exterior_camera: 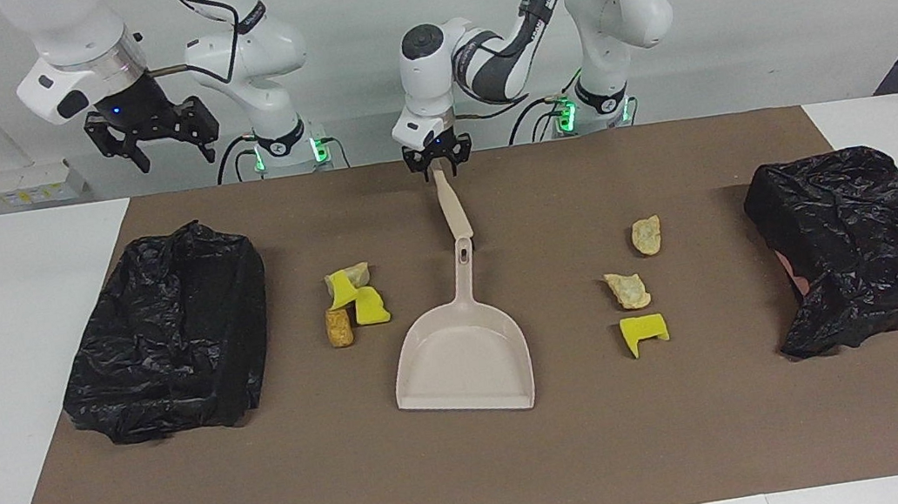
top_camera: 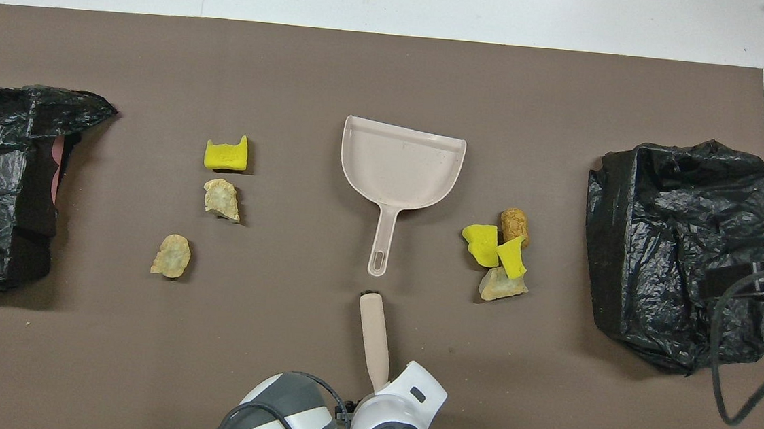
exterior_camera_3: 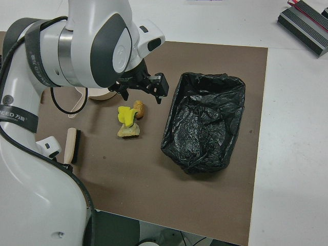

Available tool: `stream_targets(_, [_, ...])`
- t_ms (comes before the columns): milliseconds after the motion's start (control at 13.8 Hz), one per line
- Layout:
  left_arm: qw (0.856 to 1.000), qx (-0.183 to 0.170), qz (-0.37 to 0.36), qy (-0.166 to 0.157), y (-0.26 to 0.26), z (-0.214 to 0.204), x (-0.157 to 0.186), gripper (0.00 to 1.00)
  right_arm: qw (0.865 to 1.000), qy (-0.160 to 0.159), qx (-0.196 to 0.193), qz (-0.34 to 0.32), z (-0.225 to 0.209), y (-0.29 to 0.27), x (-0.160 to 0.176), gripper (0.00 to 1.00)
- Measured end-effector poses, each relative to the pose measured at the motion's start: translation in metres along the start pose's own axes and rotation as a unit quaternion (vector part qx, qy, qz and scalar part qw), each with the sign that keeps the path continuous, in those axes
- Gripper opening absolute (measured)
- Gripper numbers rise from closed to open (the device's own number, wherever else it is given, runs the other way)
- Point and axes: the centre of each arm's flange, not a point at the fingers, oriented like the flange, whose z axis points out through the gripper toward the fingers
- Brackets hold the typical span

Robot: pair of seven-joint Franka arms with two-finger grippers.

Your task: Sweep and dump trash in bin

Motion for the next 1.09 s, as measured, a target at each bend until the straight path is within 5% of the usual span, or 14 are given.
stream_targets(145, [1.000,-0.009,-0.014,-0.011,-0.001,-0.003,0.002,0.26,1.000,0.000,0.000,0.000,0.000,0.000,-0.001,1.00])
stream_targets(579, [0.997,0.044,-0.056,-0.039,-0.043,-0.055,0.040,0.26,1.000,-0.011,0.000,-0.004,0.002,-0.004,-0.006,1.00])
stream_targets(869, [0.993,0.100,-0.063,0.008,-0.107,-0.083,0.114,0.26,1.000,0.009,-0.007,-0.003,0.003,-0.073,-0.005,1.00])
stream_targets(1087, [0.995,0.095,-0.028,-0.006,-0.182,-0.090,0.180,0.26,0.999,0.032,0.022,0.033,0.034,-0.160,0.016,1.00])
